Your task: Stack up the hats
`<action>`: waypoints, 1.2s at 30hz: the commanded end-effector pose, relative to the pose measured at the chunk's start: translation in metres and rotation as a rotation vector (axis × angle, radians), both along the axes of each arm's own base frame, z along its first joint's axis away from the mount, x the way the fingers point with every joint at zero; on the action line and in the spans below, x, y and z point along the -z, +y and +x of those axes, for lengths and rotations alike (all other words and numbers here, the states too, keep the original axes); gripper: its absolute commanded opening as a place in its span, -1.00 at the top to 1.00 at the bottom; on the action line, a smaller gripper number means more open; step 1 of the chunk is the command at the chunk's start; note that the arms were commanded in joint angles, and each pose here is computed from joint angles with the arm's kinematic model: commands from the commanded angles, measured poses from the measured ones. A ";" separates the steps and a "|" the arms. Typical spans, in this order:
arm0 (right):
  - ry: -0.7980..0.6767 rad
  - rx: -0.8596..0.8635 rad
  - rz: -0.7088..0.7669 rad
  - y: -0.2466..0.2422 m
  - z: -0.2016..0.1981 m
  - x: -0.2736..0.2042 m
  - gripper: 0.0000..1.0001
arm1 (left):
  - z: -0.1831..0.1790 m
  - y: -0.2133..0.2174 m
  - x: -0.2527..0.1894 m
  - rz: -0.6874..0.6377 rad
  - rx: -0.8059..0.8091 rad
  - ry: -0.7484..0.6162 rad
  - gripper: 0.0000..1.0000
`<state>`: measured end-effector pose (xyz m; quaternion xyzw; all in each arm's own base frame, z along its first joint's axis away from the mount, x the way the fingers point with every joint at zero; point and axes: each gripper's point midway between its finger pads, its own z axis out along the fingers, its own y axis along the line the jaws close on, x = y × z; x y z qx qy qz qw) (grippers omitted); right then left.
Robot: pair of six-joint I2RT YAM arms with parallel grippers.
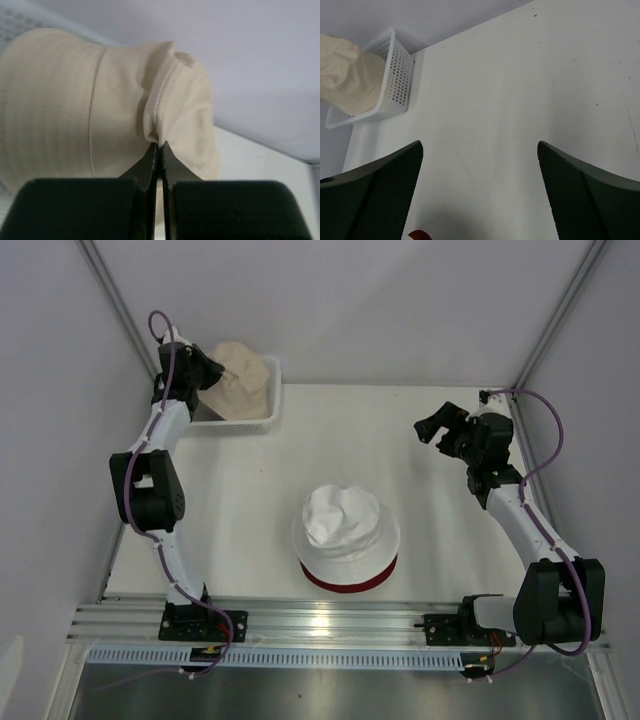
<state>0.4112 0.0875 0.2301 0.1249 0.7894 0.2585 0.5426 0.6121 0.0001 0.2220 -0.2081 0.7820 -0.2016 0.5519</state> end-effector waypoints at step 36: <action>-0.211 -0.111 0.159 0.023 -0.036 -0.058 -0.98 | -0.257 -0.221 -0.221 -1.043 0.915 -0.415 0.99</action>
